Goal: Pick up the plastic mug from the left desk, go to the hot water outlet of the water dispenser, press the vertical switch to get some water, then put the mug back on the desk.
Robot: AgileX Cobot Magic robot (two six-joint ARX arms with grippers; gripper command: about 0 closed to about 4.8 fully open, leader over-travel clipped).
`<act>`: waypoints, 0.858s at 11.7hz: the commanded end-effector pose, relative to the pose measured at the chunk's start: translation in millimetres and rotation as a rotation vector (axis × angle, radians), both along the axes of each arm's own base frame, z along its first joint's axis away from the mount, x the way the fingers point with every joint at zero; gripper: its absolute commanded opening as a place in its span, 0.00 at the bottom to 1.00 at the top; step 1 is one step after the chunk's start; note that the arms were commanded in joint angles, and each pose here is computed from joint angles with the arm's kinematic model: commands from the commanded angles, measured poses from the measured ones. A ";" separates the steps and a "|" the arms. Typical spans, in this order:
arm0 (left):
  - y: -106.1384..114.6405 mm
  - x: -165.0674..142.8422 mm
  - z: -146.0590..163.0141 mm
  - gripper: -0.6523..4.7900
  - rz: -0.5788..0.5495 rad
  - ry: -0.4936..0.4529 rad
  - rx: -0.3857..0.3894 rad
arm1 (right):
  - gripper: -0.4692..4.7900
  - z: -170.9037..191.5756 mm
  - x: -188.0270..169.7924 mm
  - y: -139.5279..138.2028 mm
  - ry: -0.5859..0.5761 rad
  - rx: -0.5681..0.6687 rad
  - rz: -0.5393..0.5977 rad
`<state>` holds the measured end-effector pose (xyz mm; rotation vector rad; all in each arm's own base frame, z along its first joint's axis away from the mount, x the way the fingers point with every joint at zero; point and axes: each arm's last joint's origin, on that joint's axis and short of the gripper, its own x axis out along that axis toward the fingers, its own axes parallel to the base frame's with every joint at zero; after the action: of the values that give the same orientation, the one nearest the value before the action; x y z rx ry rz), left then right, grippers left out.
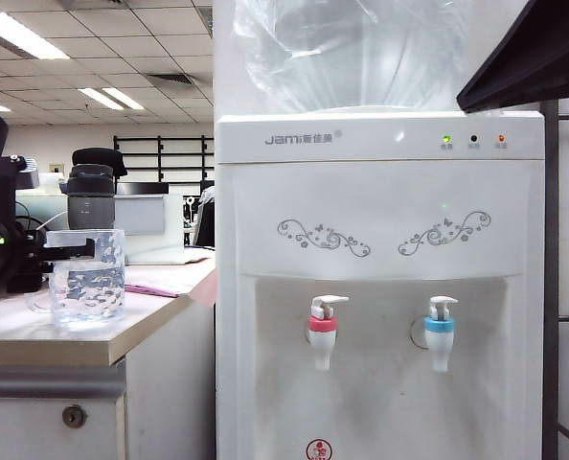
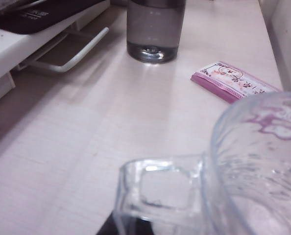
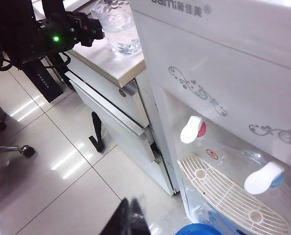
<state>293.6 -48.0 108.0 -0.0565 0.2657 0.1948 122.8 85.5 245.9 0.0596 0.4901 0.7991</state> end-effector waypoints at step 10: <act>5.0 0.8 9.5 0.11 0.180 -0.099 0.034 | 0.08 2.7 0.2 0.3 -0.013 0.013 0.001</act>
<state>293.5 -43.2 113.4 -0.0422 0.1906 0.3676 122.8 85.5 246.0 0.0596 0.4897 0.7992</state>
